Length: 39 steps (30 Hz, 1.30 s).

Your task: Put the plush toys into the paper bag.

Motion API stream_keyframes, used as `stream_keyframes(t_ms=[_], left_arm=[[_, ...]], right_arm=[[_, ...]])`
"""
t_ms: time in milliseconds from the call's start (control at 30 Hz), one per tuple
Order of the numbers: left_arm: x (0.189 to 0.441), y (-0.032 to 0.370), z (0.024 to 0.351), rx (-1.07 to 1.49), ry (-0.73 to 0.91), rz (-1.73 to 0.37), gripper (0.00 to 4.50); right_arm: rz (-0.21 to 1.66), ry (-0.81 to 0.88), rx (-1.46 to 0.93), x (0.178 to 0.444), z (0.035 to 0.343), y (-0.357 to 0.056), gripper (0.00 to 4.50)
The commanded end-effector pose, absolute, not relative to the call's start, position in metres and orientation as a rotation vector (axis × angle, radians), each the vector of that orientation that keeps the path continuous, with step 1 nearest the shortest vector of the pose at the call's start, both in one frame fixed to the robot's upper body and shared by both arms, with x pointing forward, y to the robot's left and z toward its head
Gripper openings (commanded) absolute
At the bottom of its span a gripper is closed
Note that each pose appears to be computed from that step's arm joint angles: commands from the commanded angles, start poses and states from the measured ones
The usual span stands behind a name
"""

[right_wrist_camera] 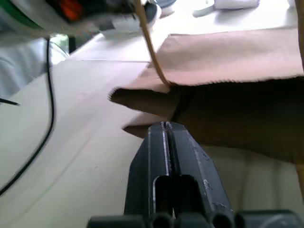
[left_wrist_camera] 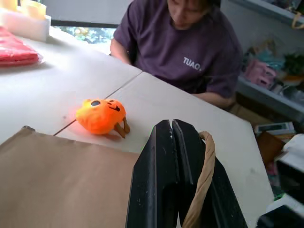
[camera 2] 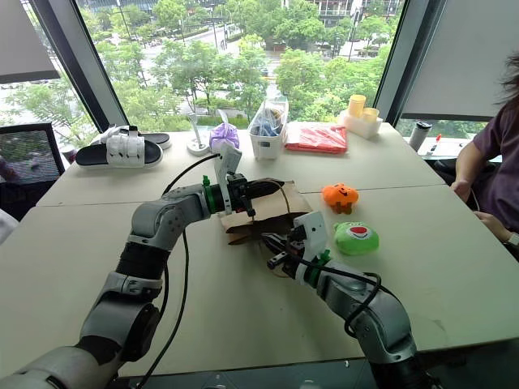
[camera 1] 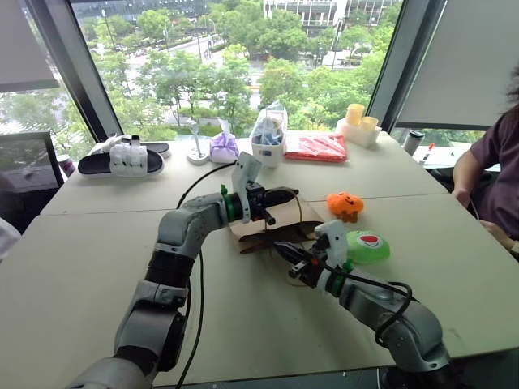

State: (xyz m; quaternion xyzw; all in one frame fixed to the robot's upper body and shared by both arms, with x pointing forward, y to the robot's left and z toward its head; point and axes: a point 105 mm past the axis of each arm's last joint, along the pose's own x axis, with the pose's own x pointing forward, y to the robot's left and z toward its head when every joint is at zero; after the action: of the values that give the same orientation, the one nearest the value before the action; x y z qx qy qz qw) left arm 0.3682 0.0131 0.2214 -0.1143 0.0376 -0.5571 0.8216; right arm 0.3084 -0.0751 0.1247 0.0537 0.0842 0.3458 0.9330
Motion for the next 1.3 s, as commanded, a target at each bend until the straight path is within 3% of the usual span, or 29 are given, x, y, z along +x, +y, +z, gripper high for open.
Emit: stream_keyframes(t_ms=[33,333,600,800,967,1300], left_arm=[[0.36,0.012,0.241,-0.239,0.02,-1.209,0.03],[0.353,0.017,0.235,-0.285,0.047,-1.204,0.03],[0.353,0.023,0.269,-0.32,-0.068,-1.22,0.03],[0.32,0.021,0.304,-0.39,-0.19,-1.413,0.03],[0.301,0.018,0.307,-0.435,-0.181,-1.501,0.03],[0.334,0.022,0.284,-0.41,-0.138,-1.333,0.03]], right_arm=[[0.653,0.133,0.057,0.324,0.123,-0.073,0.0],[0.616,0.147,0.004,0.356,0.102,-0.061,0.0],[0.59,0.274,-0.064,0.364,0.067,-0.057,0.0],[0.565,0.291,-0.058,0.366,0.061,-0.057,0.0],[0.573,0.295,-0.054,0.364,0.06,-0.054,0.0],[0.612,0.233,-0.039,0.36,0.071,-0.049,0.0]])
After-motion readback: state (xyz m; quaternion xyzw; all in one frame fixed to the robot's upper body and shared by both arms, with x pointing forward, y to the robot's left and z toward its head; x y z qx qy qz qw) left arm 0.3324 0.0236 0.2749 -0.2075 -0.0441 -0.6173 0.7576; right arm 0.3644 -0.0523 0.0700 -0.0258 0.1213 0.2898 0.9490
